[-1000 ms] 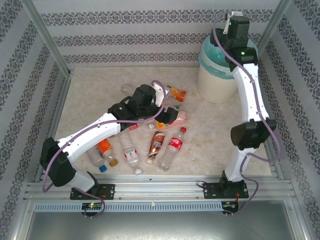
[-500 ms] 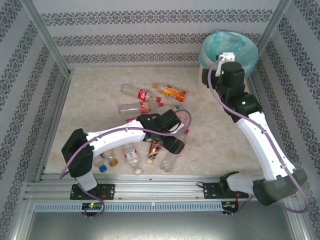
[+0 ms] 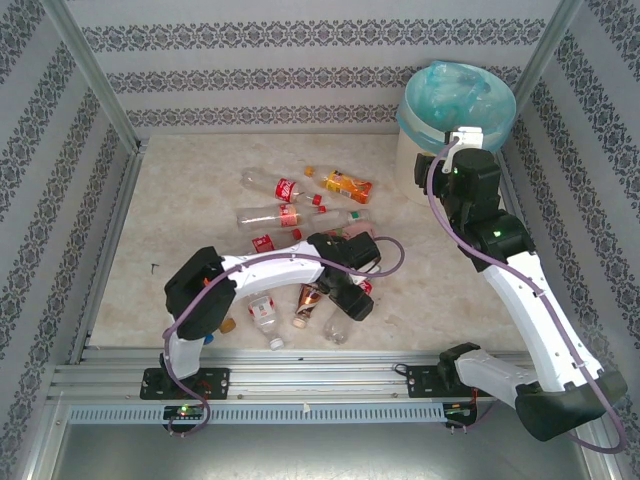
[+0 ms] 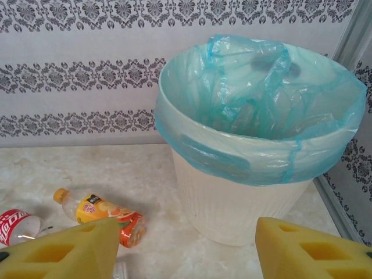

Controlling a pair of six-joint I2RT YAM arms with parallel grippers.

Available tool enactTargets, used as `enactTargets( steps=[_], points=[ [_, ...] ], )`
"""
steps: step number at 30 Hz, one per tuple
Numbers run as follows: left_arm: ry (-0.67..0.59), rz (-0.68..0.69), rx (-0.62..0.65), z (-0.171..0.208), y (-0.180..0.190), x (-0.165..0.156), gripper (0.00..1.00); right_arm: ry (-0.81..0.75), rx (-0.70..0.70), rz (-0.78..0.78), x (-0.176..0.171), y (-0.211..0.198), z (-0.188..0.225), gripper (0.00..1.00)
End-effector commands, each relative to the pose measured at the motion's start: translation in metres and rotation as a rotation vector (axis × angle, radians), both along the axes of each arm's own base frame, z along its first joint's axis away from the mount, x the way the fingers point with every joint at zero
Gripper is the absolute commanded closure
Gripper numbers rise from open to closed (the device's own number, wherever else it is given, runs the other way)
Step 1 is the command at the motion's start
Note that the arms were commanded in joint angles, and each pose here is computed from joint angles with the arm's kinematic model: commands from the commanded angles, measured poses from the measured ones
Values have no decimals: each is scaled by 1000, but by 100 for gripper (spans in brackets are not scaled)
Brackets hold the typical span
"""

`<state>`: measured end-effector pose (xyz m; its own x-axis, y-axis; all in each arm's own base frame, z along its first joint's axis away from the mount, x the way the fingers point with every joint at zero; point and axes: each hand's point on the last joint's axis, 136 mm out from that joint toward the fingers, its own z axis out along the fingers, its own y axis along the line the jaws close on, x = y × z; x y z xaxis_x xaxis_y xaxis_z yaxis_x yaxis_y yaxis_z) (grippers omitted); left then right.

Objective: Put the plastic bottles in the bin

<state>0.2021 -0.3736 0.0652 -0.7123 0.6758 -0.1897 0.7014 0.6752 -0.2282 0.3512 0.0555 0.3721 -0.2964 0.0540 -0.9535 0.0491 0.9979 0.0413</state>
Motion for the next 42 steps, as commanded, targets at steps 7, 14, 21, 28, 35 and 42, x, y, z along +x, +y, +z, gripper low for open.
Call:
enactTargets(
  steps=[7,14,21,28,35,42],
  points=[
    [-23,-44,111,-21,6,5,22,-27,11,-14,-6,-3,6,35],
    [-20,-57,92,-21,-3,7,31,-31,3,-15,-9,-4,9,35],
    [-14,-63,115,-30,-2,9,26,-41,5,-11,-10,-4,13,35],
    [-23,-66,110,-31,-4,11,29,-38,3,-13,-11,-5,11,34],
    [-74,-67,45,-3,-10,18,35,-54,24,-1,-15,-3,20,34],
    [-208,-54,-139,88,-14,35,36,-103,80,92,-22,12,42,34]
  ],
)
